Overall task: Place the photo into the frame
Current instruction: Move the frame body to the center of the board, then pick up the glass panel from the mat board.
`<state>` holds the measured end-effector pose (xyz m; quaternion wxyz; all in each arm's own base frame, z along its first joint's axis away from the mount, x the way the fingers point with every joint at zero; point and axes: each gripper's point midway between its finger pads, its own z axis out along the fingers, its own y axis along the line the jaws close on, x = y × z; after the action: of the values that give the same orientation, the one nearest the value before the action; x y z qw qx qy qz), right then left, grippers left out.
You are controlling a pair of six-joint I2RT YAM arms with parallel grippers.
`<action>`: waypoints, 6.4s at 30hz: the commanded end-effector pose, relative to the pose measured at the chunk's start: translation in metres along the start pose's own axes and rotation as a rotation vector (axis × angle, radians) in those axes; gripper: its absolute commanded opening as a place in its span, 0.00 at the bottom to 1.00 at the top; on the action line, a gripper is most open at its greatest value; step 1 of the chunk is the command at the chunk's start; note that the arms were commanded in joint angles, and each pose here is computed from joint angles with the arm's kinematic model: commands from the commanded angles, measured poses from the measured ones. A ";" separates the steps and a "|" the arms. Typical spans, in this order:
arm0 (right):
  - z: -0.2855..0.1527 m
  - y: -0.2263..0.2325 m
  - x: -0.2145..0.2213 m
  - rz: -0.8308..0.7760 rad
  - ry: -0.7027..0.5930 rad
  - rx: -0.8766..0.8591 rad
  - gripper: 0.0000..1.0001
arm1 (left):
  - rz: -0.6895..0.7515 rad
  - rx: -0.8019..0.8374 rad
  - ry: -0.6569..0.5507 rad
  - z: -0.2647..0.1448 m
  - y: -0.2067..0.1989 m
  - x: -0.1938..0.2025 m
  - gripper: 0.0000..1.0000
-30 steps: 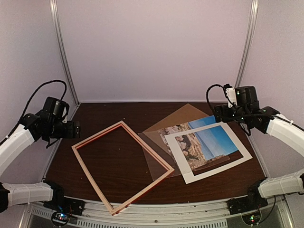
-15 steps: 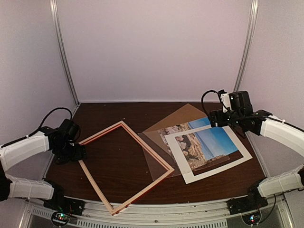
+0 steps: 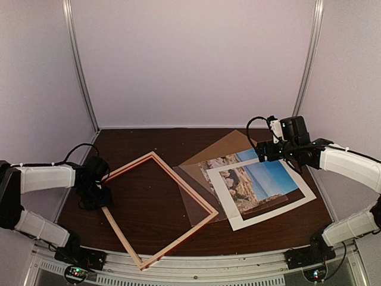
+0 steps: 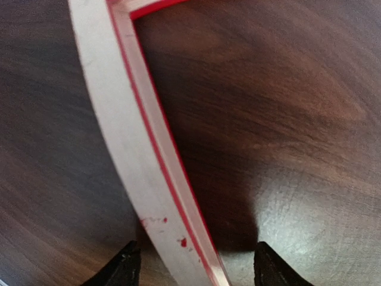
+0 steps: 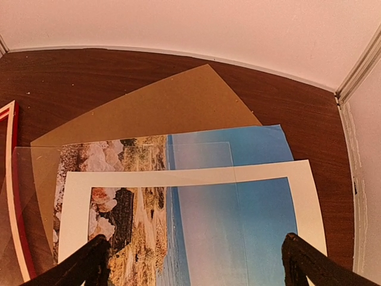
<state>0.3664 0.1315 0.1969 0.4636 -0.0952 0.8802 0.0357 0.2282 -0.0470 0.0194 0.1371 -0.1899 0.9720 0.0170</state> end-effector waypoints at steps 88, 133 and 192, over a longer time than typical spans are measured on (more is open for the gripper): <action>0.026 -0.085 0.155 0.442 0.469 0.213 1.00 | 0.877 0.722 -0.093 -0.087 -0.362 -0.105 0.97; 0.031 -0.076 0.189 0.643 0.537 0.042 0.89 | 0.920 0.774 0.286 -0.018 -0.399 -0.013 0.65; 0.018 -0.046 0.138 0.557 0.474 -0.126 0.90 | 0.722 1.024 0.198 -0.117 -0.328 0.013 0.00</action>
<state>0.3147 0.0540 0.0737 0.2155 0.1348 0.9529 0.1653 0.2994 -0.3728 0.1214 0.0433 0.2411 0.8700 -0.4279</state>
